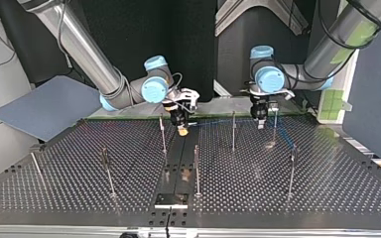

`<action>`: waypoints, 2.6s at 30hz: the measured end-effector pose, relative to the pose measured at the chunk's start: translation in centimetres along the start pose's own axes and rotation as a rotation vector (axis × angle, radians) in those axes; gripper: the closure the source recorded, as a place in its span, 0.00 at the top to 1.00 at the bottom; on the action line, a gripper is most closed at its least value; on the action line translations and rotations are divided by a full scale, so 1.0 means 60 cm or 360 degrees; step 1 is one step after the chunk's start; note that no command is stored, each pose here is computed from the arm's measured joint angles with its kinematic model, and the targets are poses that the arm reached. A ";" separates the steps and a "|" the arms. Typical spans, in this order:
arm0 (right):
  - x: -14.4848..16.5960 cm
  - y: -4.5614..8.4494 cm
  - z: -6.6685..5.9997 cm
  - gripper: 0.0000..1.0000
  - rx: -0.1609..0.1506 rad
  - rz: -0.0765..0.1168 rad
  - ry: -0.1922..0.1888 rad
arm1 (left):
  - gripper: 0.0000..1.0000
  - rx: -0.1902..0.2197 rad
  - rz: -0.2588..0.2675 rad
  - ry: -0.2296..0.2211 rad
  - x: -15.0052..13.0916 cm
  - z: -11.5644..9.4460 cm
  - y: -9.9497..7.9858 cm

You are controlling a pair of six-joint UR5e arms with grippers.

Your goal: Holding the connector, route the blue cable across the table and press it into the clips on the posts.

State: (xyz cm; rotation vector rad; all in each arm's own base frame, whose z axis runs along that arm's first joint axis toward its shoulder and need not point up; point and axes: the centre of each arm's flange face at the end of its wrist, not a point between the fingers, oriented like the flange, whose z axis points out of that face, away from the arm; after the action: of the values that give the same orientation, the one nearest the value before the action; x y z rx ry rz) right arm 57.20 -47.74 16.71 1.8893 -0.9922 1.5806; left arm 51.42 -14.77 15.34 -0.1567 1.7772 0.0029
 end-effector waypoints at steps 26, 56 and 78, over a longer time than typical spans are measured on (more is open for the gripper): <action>0.000 0.011 0.002 0.00 -0.0013 0.0003 -0.0002 | 1.00 0.0189 -0.0077 -0.0110 -0.032 -0.162 -0.068; 0.000 0.037 0.005 0.00 -0.0048 0.0039 -0.0015 | 1.00 0.0374 -0.0057 -0.0111 -0.015 -0.165 -0.233; -0.002 0.039 0.006 0.00 -0.0050 0.0040 -0.0013 | 1.00 0.0277 -0.0066 -0.0129 -0.008 -0.072 -0.254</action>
State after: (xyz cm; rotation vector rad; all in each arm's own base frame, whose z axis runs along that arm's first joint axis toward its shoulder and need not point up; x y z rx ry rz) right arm 55.61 -49.46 16.32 1.8702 -1.0421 1.5634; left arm 48.96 -30.20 17.98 -0.0670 1.6842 -0.1725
